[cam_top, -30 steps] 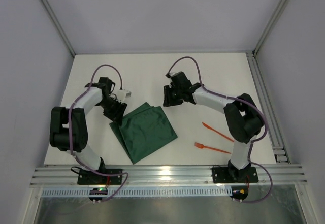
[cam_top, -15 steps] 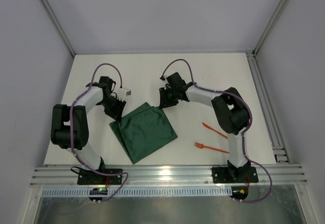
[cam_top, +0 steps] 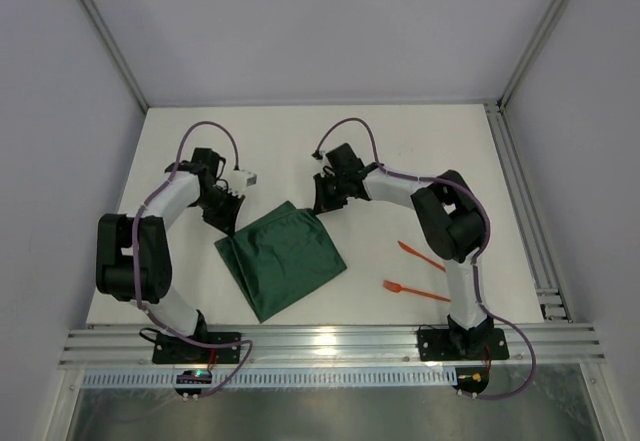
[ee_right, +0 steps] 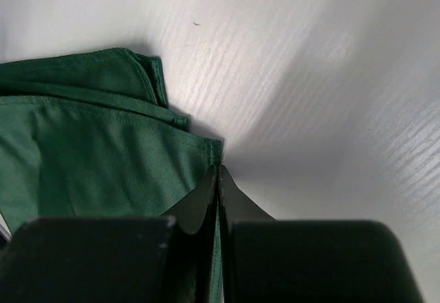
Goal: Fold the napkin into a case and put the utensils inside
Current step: Smooth out the square-folded napkin at the center of the board.
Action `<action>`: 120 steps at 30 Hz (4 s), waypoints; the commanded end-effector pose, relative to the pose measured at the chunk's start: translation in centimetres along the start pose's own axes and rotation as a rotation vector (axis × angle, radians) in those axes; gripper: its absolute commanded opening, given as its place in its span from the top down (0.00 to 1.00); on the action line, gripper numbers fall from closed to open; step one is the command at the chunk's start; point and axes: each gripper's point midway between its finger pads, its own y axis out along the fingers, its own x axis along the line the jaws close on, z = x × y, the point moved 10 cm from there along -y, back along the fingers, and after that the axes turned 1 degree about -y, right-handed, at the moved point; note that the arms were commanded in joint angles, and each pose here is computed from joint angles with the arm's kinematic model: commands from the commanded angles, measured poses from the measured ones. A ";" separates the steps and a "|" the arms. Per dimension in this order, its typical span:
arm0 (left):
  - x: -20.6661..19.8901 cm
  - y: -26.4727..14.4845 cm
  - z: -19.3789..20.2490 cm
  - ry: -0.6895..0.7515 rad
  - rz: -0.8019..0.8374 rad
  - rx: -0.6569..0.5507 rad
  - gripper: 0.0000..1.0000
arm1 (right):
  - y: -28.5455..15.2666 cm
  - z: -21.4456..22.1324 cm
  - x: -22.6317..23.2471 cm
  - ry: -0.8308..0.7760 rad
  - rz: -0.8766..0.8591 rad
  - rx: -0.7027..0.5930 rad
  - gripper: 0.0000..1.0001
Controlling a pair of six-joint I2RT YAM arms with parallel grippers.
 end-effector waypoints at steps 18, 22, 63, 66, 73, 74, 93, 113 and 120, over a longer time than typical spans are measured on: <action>-0.9 -1.9 2.4 0.053 -0.074 0.003 0.98 | 1.3 -7.2 4.2 -0.133 -0.111 -0.106 0.61; -0.8 -2.0 2.2 0.057 -0.085 -0.002 0.96 | 3.7 -6.1 4.8 -0.170 -0.092 -0.039 0.56; 3.3 -2.1 2.1 -0.025 -0.127 -0.067 1.00 | 5.3 -4.5 4.6 -0.256 0.045 -0.031 0.96; 3.8 -1.4 1.9 -0.033 -0.129 -0.060 1.00 | 5.1 -4.6 4.7 -0.262 0.038 -0.033 0.96; 4.2 -1.1 2.0 -0.034 -0.170 -0.056 1.00 | 4.6 -4.8 4.8 -0.278 0.043 -0.045 0.96; 4.1 -1.3 1.9 -0.032 -0.173 -0.067 1.00 | 4.5 -4.8 4.7 -0.280 0.045 -0.048 0.96; 5.6 -1.3 0.3 -0.010 -0.212 -0.128 1.00 | 2.9 -4.8 4.0 -0.315 -0.004 -0.052 0.91; 5.3 -2.1 -0.3 0.016 -0.173 -0.151 1.00 | 2.0 -8.0 4.0 -0.250 -0.083 -0.115 0.66; 5.3 -2.2 -0.3 0.016 -0.178 -0.154 1.00 | 3.4 -7.0 3.3 -0.236 -0.087 -0.066 0.66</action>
